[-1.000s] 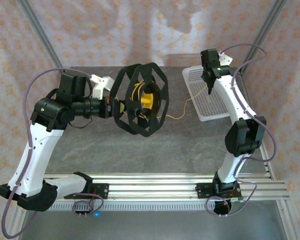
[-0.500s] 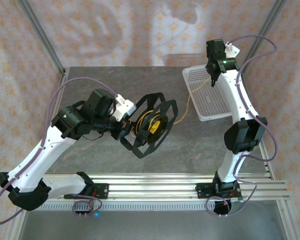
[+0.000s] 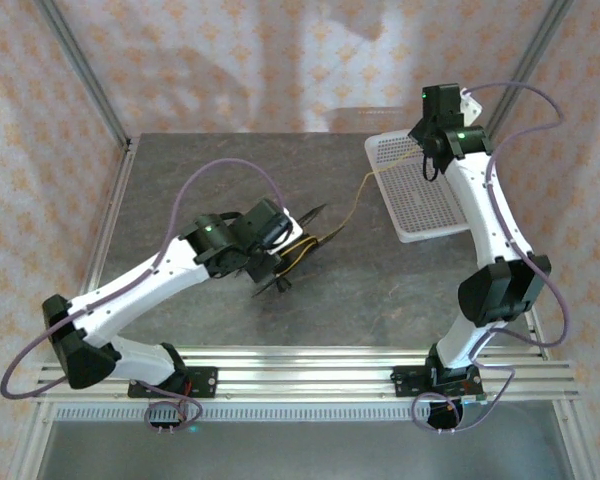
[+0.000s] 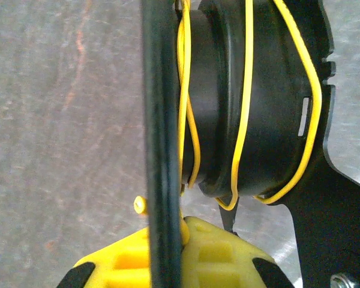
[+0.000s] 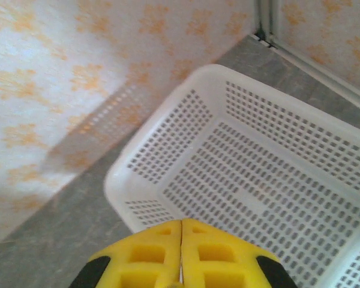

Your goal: Wrap the cables

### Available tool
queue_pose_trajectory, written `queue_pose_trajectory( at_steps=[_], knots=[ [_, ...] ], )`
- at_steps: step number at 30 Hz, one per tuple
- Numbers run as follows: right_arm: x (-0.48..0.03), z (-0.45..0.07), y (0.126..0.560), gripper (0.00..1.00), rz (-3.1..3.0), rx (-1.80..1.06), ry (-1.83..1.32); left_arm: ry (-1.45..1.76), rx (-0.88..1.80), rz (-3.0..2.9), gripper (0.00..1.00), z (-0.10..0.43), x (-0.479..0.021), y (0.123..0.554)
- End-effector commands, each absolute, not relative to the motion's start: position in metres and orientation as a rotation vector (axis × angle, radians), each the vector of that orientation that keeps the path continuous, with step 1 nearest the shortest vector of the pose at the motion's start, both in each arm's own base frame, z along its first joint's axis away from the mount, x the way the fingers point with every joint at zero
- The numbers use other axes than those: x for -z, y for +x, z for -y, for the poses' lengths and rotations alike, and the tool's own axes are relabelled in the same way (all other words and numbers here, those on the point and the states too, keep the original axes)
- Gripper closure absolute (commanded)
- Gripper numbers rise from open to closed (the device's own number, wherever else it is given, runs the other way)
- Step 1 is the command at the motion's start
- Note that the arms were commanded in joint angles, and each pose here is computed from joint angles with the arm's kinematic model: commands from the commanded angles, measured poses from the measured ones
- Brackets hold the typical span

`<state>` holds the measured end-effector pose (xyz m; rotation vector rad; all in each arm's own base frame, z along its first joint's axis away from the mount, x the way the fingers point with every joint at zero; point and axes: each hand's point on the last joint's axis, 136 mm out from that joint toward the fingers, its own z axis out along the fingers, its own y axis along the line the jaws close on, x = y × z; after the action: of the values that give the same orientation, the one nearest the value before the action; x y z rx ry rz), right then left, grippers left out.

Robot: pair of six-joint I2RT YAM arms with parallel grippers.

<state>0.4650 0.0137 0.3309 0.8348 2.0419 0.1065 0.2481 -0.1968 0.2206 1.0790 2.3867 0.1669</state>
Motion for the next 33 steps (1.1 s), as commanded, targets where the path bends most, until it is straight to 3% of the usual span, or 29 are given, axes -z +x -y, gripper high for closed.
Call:
queue_pose_trajectory(
  at_steps=[1,15,24,28,33],
  knots=[
    [-0.375,-0.024,0.458,1.0,-1.931,-0.302,0.821,1.051,-0.37,-2.286,1.0,0.187,-0.233,0.274],
    [-0.524,-0.13,0.376,1.0,-1.637,-0.994,0.418,1.079,-0.37,-2.312,1.0,0.19,-0.219,0.273],
    [-0.61,-0.134,0.309,1.0,-1.459,-1.167,0.26,1.101,-0.419,-2.347,1.0,0.193,-0.204,0.278],
    [-0.619,-0.142,0.301,1.0,-1.474,-1.22,0.225,1.101,-0.45,-2.372,1.0,0.196,-0.197,0.283],
    [-0.579,-0.162,0.313,1.0,-1.593,-1.302,0.221,0.984,-0.426,-2.413,1.0,0.196,-0.2,0.295]
  ],
)
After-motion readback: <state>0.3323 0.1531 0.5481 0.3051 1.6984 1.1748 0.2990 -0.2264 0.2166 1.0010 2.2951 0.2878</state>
